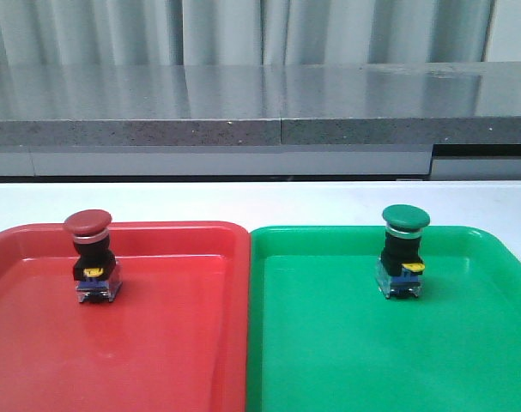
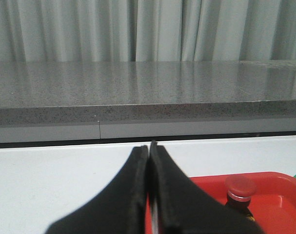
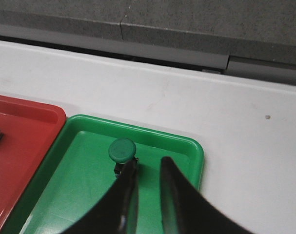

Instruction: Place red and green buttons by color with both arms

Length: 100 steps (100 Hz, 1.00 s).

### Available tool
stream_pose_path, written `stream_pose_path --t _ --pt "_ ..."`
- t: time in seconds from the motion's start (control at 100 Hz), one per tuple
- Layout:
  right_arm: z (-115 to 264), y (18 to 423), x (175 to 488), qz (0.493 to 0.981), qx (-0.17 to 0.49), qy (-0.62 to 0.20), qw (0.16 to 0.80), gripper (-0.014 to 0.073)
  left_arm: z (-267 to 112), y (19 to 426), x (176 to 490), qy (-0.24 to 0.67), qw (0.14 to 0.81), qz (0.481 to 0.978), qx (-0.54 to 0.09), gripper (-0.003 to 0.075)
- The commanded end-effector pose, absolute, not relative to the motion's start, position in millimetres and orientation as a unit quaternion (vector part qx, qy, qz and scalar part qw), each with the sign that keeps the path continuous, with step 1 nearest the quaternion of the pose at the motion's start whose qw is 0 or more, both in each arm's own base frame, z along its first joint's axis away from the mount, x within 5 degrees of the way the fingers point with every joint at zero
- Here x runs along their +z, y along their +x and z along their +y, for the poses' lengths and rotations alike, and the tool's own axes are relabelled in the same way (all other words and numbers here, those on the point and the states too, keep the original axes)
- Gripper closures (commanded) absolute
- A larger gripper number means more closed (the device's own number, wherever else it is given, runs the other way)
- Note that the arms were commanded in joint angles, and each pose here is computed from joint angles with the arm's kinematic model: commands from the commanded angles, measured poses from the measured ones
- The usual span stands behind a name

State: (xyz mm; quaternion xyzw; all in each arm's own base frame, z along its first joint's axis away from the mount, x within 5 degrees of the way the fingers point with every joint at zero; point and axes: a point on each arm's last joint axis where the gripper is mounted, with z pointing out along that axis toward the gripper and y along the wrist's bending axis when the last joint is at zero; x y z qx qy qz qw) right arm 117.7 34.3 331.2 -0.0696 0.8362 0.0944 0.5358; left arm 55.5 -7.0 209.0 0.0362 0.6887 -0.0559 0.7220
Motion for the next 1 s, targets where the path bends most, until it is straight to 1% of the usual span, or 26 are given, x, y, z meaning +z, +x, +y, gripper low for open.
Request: stream_pose_path --t 0.0,0.06,0.1,0.22,0.85,0.89,0.99 --pt "30.4 107.8 345.3 0.799 0.099 -0.073 0.588 0.0602 -8.1 54.3 203.5 0.039 0.744 0.664 -0.064 0.0739" --pt "27.8 101.0 346.8 0.790 0.099 -0.073 0.600 0.0669 -8.1 54.3 203.5 0.039 0.744 0.664 -0.064 0.0739" --pt "26.7 97.9 348.1 0.787 0.100 -0.072 0.605 0.0657 -8.1 54.3 203.5 0.039 0.744 0.664 -0.064 0.0739" --pt "24.6 92.0 350.8 0.778 0.103 -0.070 0.615 0.0661 -8.1 54.3 203.5 0.039 0.744 0.664 -0.064 0.0739" --pt "24.4 91.7 350.5 0.779 0.102 -0.070 0.614 0.0661 -8.1 54.3 203.5 0.039 0.744 0.664 -0.064 0.0739" --pt "24.2 91.8 350.6 0.779 0.098 -0.073 0.615 0.0661 -8.1 54.3 203.5 0.039 0.744 0.664 -0.064 0.0739" --pt "21.1 92.7 351.1 0.775 0.061 -0.093 0.622 0.0661 -8.1 54.3 203.5 0.039 0.744 0.664 -0.064 0.0739"
